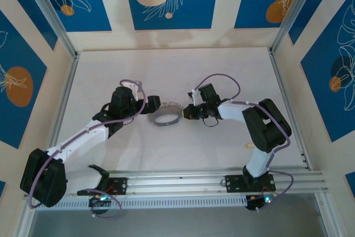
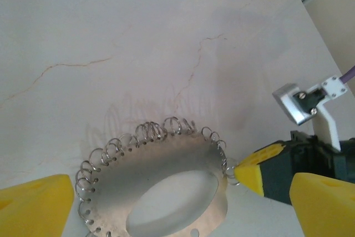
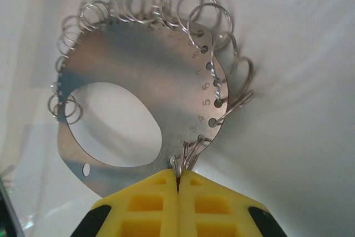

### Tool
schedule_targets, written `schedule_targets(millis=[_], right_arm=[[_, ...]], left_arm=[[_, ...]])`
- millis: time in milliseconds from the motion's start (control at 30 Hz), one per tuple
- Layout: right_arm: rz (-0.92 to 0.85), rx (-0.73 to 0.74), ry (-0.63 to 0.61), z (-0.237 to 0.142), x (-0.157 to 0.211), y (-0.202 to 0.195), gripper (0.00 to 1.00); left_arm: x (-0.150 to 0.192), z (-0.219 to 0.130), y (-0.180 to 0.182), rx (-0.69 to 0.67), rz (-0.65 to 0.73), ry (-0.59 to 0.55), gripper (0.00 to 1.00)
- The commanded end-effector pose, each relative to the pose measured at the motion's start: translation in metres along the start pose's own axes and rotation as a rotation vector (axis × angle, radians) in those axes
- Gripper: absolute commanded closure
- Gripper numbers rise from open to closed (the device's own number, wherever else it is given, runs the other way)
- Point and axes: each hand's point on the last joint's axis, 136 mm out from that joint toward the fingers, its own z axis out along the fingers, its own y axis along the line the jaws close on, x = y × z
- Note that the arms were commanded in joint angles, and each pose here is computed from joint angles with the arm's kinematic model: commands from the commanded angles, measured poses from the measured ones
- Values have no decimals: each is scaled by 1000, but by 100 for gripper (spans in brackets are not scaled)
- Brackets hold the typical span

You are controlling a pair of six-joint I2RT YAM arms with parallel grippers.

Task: Put the keys on the keyring

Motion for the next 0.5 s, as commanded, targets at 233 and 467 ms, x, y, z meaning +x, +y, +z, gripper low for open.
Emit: schedule_targets(millis=[233, 467], right_arm=[[19, 68, 37, -4, 23, -3, 78], [35, 91, -8, -18, 28, 5, 66]], left_arm=[[9, 7, -7, 39, 24, 36, 0], [10, 9, -8, 43, 20, 38, 0]])
